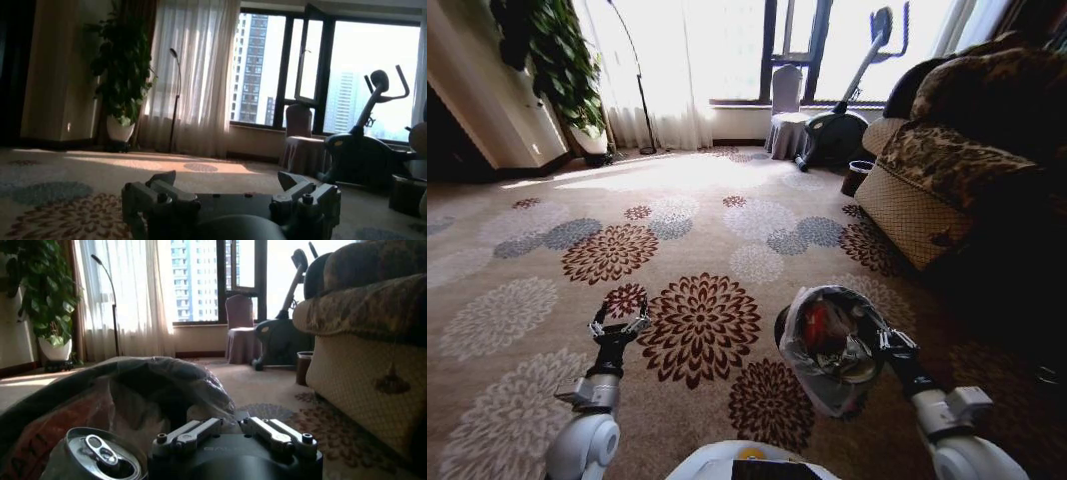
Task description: Pick up the trash from the ground and place it into the trash bin.
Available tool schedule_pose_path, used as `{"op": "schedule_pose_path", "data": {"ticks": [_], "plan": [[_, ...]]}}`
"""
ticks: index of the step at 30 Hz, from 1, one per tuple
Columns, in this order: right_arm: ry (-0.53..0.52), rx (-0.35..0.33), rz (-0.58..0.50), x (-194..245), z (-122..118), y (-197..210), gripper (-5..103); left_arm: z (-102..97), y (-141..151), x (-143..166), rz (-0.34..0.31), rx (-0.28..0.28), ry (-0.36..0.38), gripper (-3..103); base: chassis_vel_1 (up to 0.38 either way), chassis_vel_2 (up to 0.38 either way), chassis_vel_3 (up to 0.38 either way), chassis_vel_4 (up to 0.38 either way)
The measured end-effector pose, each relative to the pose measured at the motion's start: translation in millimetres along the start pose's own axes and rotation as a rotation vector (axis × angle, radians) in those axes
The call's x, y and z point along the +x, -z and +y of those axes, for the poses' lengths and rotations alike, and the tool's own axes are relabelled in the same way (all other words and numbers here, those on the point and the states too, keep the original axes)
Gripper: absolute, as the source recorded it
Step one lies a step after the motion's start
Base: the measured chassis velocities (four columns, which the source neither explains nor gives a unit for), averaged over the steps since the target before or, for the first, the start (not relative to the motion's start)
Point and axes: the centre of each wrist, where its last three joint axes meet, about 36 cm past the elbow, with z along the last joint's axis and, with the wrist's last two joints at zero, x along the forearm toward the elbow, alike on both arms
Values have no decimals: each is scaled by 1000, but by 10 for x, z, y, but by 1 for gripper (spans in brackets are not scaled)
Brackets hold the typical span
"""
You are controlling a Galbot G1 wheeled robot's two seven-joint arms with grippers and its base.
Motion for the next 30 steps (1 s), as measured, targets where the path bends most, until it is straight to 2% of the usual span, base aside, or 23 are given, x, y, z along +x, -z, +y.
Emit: {"op": "schedule_pose_path", "data": {"ticks": [17, 20, 30], "plan": [[3, 0, -35, -8, -6, -18, 0, -4, -19, 7, -5, 6, 3, 100, -343, -339, 338, 341], [2, 0, -42, -7, -4, -21, 0, -7, -28, 9, -5, 8, 3, 100, -162, -160, 194, 107], [5, -3, -48, 10, 24, -62, 0, -26, -53, 19, 1, 13, 0, 100, 21, 2, -18, -11]]}}
